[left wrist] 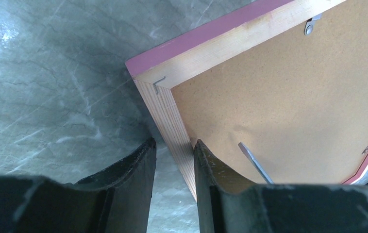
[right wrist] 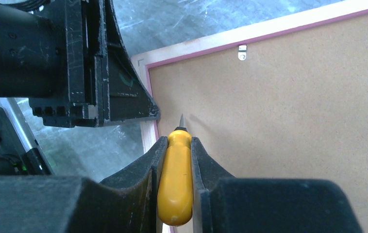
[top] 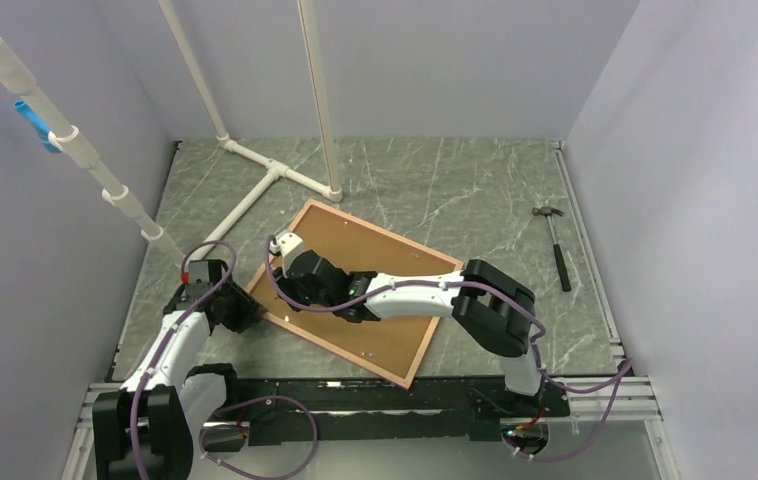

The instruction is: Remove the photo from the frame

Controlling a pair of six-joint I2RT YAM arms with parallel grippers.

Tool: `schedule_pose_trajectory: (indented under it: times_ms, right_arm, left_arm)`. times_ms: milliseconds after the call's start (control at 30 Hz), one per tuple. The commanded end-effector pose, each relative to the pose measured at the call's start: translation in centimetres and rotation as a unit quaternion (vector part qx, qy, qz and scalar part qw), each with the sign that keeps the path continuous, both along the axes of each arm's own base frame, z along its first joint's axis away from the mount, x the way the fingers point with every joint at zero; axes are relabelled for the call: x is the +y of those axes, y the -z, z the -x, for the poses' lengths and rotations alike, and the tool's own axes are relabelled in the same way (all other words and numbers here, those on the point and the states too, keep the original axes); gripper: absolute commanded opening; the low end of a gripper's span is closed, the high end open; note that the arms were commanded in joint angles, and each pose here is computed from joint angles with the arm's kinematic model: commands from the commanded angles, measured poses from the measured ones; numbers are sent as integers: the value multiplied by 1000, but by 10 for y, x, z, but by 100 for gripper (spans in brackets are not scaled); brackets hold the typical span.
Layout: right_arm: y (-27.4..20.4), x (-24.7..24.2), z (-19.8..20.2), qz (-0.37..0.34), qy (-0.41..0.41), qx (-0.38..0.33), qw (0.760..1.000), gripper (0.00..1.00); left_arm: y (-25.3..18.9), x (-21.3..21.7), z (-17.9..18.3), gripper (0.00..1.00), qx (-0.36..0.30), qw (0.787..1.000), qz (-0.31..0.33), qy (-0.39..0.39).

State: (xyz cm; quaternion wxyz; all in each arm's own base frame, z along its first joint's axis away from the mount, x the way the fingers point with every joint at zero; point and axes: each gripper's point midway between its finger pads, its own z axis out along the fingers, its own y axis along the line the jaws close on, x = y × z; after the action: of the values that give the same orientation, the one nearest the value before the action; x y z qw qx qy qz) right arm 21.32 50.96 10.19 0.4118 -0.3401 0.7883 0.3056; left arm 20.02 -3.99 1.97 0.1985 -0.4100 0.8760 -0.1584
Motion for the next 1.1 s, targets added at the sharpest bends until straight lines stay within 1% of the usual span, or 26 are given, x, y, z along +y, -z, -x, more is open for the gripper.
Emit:
schedule_pose_trajectory:
  times_ms: [0, 133, 200, 400, 500, 667, 1067]
  right_arm:
    - [-43, -4, -13, -29, 16, -23, 999, 0]
    - [-45, -4, -32, -40, 27, -14, 999, 0]
    - [-49, -1, -43, -57, 28, -8, 998, 0]
    - [-48, 7, -86, -68, 54, -13, 996, 0]
    - [-38, 11, -104, -66, 56, -4, 996, 0]
    - [-33, 22, -108, -62, 46, -1, 997, 0]
    - [-4, 27, -109, -49, 38, 14, 998, 0]
  left_arm:
    - [14, -1, 25, 39, 48, 999, 1, 3]
    - [7, -2, 19, 44, 32, 999, 3, 4]
    - [5, -2, 18, 46, 30, 1000, 2, 5]
    - [13, -3, 22, 44, 47, 999, 6, 7]
    - [18, -7, 25, 43, 50, 999, 17, 7]
    - [17, -8, 25, 43, 48, 999, 22, 7]
    - [16, -7, 26, 41, 46, 999, 18, 3]
